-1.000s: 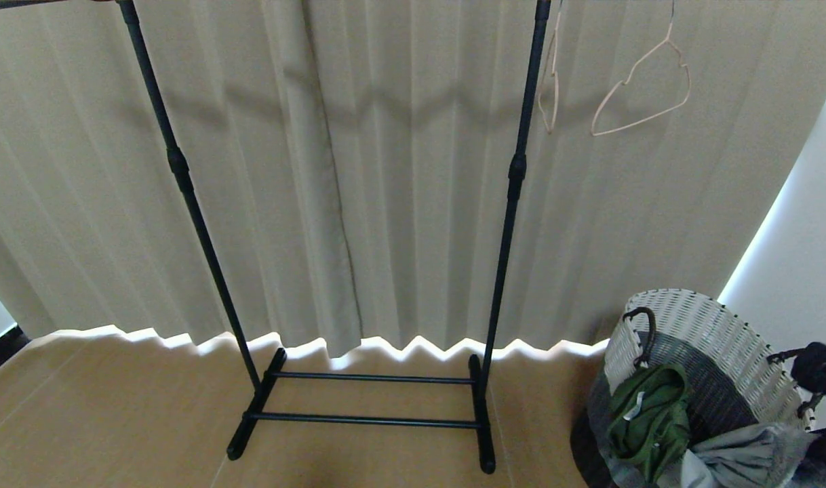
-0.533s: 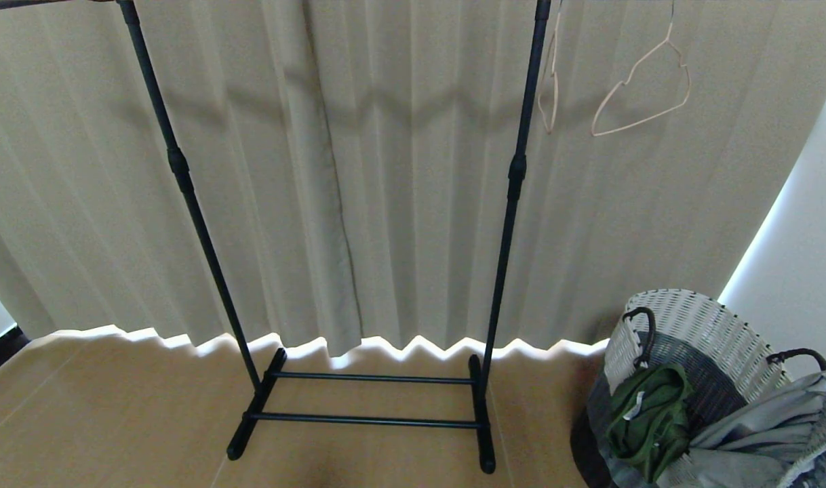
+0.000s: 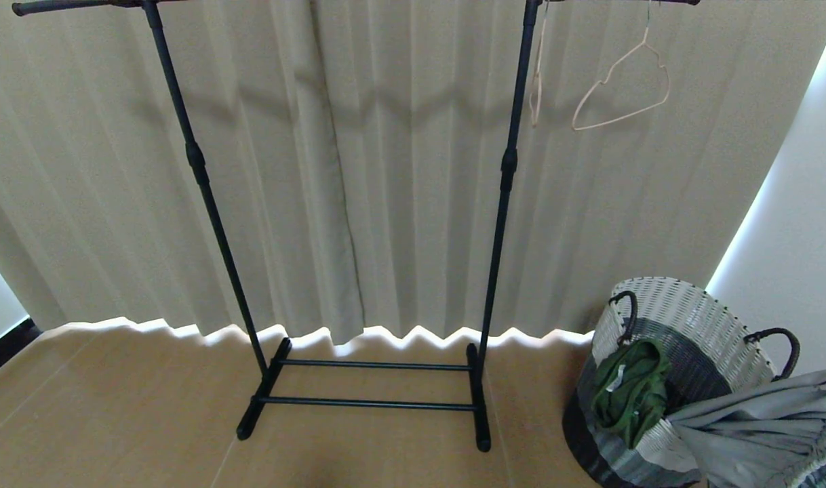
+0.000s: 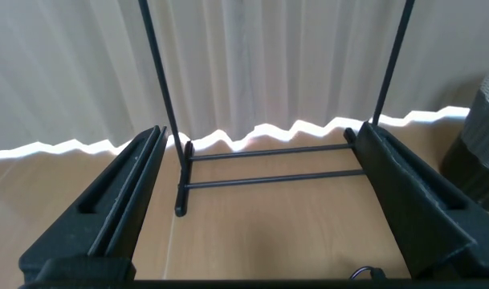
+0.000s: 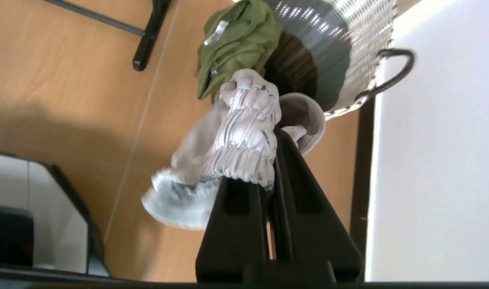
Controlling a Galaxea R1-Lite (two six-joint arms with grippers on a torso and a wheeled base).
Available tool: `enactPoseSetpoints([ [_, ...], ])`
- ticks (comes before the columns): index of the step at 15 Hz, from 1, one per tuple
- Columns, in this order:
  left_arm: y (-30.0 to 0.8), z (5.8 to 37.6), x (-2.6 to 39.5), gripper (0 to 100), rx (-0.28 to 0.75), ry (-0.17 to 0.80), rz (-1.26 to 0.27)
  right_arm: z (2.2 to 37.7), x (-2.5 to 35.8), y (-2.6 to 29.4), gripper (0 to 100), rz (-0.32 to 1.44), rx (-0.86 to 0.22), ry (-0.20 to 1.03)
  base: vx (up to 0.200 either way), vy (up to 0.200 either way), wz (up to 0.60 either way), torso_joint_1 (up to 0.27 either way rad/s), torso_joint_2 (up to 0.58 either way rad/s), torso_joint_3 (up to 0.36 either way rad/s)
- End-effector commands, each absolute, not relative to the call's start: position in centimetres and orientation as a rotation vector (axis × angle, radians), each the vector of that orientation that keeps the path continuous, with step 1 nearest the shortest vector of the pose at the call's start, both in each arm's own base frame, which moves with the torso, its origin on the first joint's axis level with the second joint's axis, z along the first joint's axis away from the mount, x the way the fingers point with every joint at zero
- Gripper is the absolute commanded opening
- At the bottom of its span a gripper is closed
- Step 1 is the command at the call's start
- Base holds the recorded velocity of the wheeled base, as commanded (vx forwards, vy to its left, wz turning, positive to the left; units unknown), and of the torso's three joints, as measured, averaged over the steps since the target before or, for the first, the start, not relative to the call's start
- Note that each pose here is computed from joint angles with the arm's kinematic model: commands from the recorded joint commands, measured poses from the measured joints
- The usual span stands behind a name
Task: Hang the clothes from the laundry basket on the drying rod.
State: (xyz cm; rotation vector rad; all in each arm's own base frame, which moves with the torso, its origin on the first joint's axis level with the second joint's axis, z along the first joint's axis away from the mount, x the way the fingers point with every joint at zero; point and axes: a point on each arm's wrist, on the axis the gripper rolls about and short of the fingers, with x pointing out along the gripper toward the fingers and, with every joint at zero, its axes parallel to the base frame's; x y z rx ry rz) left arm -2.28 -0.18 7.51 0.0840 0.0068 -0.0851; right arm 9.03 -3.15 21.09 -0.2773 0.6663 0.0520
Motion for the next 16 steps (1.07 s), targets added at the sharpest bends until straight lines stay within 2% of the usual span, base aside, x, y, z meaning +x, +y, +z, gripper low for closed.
enactPoseSetpoints([
  [1, -0.2, 7.5, -2.3, 100, 0.082, 0.007, -0.083, 21.1, 9.0, -3.0, 0, 0.06, -0.282, 0.664, 0.0, 0.0, 0.0, 0.0, 0.0, 0.0],
  [2, -0.2, 7.5, -2.3, 100, 0.082, 0.007, -0.083, 21.1, 9.0, -3.0, 0, 0.062, -0.281, 0.665, 0.0, 0.0, 0.0, 0.0, 0.0, 0.0],
  [13, -0.2, 7.5, -2.3, 100, 0.084, 0.007, -0.083, 21.1, 9.5, -2.9, 0, 0.089, -0.29, 0.663, 0.0, 0.2, 0.0, 0.003, 0.0, 0.001],
  [16, -0.2, 7.5, -2.3, 100, 0.081, 0.006, -0.082, 21.4, 10.7, -3.0, 0, 0.105, -0.316, 0.609, 0.0, 0.0, 0.0, 0.0, 0.0, 0.0],
])
